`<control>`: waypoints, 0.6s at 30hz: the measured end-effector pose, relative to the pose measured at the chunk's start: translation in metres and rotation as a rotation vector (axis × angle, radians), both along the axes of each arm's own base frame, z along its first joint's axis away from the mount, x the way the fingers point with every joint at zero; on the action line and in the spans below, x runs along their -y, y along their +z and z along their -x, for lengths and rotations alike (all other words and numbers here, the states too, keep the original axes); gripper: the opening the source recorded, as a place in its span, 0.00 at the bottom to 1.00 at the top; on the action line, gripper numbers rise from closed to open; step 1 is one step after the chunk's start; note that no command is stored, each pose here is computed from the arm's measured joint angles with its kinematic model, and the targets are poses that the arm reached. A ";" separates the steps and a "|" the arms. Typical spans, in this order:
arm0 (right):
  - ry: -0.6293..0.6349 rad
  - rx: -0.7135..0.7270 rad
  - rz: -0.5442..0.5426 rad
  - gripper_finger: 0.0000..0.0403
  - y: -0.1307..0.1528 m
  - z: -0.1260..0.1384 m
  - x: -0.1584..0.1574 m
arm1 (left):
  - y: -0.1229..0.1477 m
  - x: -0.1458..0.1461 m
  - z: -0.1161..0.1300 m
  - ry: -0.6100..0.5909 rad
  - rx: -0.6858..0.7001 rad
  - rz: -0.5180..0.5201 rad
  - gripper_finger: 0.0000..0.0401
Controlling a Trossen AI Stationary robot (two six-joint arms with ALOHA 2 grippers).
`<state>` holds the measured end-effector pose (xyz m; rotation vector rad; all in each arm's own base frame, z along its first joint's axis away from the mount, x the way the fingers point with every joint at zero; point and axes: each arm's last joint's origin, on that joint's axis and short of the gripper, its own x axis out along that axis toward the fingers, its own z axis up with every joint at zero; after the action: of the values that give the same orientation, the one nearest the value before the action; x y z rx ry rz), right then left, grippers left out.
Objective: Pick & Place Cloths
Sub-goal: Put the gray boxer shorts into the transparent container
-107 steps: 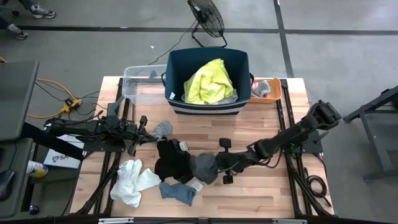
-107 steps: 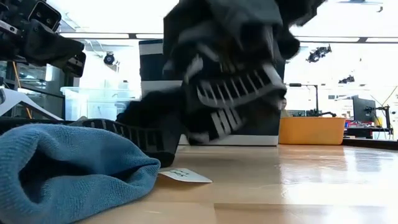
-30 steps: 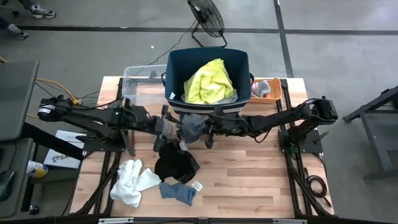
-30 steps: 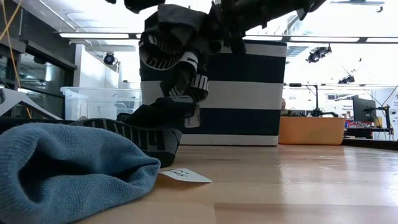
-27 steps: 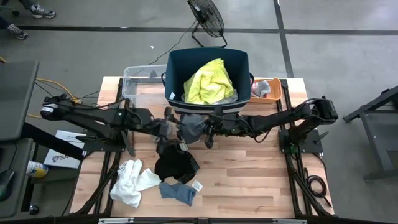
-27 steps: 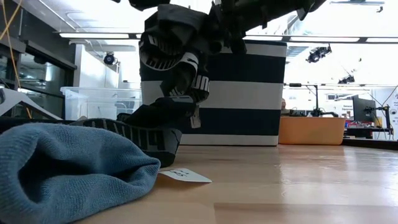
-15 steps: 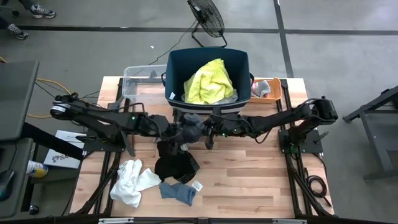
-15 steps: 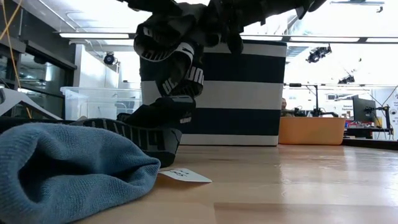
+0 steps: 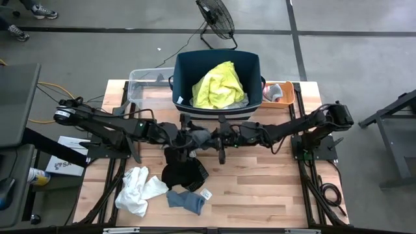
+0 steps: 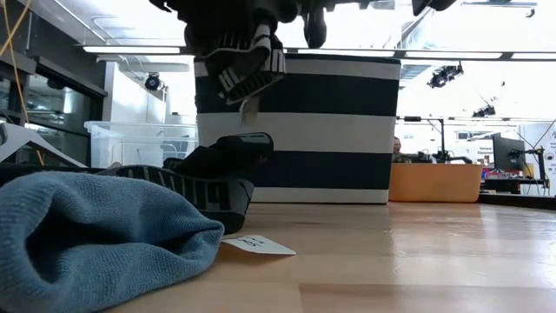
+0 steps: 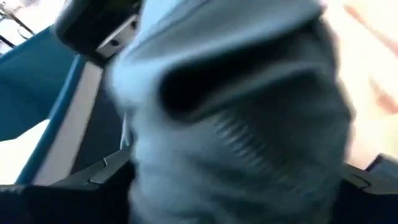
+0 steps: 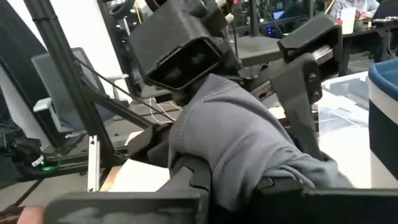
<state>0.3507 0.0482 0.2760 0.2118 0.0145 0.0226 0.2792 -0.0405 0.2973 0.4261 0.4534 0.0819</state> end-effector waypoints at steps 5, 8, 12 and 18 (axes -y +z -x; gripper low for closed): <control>-0.004 0.003 0.001 0.05 0.001 0.000 0.001 | 0.002 0.001 -0.001 -0.010 0.030 0.029 0.80; -0.002 0.004 0.009 0.05 0.001 0.000 0.001 | 0.002 0.001 -0.001 -0.007 0.035 0.050 0.80; -0.004 -0.003 0.010 0.05 0.000 0.000 0.001 | 0.003 0.001 -0.001 0.011 0.047 0.095 0.73; -0.005 -0.009 0.028 0.05 0.000 0.000 0.001 | 0.003 0.001 -0.001 0.044 0.059 0.170 0.46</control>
<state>0.3506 0.0472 0.2758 0.1841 0.0234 0.0163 0.2806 -0.0413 0.3000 0.2464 0.4076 0.0974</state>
